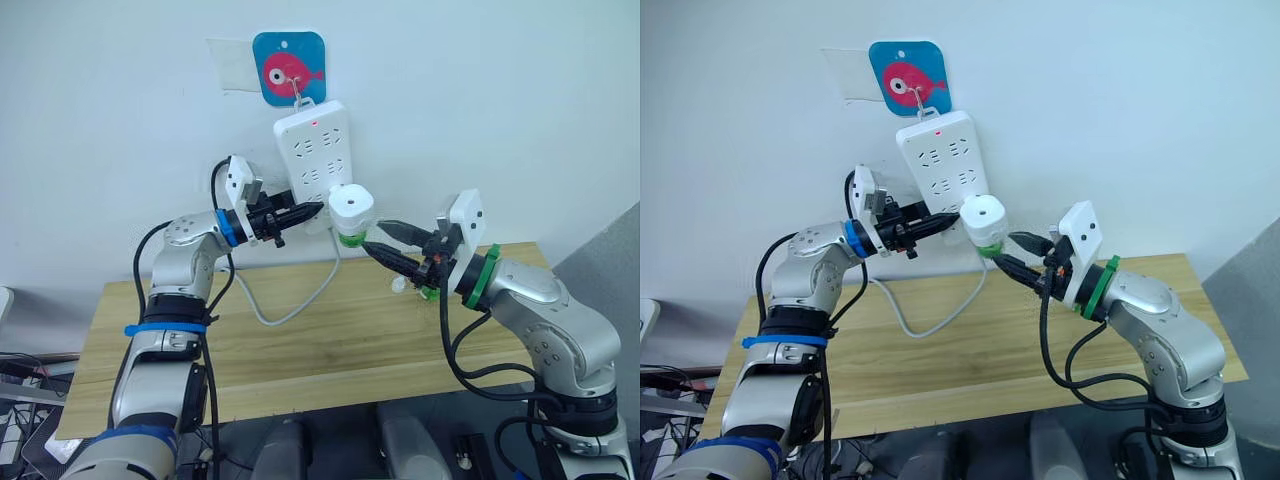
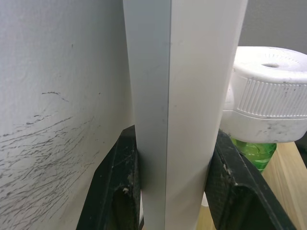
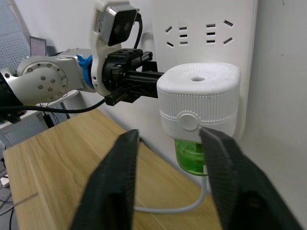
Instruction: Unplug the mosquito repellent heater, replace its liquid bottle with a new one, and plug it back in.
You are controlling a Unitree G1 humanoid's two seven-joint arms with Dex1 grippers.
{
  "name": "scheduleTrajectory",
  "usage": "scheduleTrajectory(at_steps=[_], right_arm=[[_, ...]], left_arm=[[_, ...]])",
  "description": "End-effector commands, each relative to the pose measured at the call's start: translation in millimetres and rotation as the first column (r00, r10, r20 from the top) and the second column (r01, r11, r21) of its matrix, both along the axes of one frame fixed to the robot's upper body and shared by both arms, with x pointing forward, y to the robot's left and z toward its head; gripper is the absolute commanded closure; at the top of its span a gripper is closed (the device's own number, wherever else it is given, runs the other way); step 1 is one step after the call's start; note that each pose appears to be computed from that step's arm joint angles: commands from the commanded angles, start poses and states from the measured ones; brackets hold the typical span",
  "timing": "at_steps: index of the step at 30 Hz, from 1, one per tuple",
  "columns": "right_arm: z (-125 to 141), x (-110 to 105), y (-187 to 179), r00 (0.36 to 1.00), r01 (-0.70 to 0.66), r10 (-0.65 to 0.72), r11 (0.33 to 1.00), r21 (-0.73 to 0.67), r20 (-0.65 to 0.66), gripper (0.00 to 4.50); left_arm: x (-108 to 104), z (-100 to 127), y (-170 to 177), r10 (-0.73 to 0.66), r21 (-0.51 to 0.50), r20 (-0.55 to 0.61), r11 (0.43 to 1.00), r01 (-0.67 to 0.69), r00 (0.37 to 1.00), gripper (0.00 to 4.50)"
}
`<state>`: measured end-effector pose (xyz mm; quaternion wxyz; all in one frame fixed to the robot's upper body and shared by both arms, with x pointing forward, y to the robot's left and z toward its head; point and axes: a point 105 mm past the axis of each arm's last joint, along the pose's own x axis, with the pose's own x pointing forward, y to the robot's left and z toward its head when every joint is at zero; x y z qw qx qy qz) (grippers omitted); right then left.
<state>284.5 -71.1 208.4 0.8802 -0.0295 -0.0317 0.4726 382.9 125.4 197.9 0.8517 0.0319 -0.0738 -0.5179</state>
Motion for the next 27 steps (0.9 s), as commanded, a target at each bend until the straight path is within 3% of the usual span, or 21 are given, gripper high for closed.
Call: scheduleTrajectory(at_steps=[1, 2, 3, 8, 15, 22, 27], right_arm=[[6.6, -3.6, 2.7, 0.999, -0.032, 0.032, 0.999, 0.021, 0.029, 3.88], [6.1, -3.9, 3.3, 0.999, -0.036, 0.036, 0.999, 0.022, 0.028, 4.34], [5.5, -4.2, 4.3, 0.999, -0.042, 0.041, 0.999, 0.021, 0.027, 4.5], [4.1, -4.6, 9.4, 0.997, -0.074, 0.074, 0.997, 0.018, 0.026, 4.5], [-3.1, -6.3, 25.1, 0.989, -0.149, 0.149, 0.989, -0.01, 0.017, 4.5], [-8.9, 9.2, 39.6, 0.991, -0.125, 0.126, 0.992, -0.034, 0.036, 4.5], [-7.6, 20.6, 40.4, 0.996, -0.064, 0.065, 0.998, -0.022, 0.054, 4.5]], left_arm=[[-2.0, 5.0, 3.9, -0.004, 0.023, 0.021, 1.0, 0.003, 1.0, 2.19], [-2.6, 4.3, 5.5, -0.002, 0.025, 0.018, 1.0, 0.001, 1.0, 1.83], [-3.2, 3.9, 8.4, 0.006, 0.027, 0.018, 1.0, -0.006, 1.0, 1.58], [-10.9, 2.6, 28.1, 0.043, 0.05, 0.012, 0.998, -0.043, 0.999, 0.07], [-41.7, 2.9, 46.0, 0.042, 0.116, 0.02, 0.992, -0.044, 0.999, 0.03], [-97.9, 7.0, 18.6, -0.078, 0.166, 0.076, 0.984, 0.064, 0.994, 0.03], [-110.5, 5.7, 13.3, -0.035, 0.138, 0.075, 0.99, 0.024, 0.997, 0.03]])
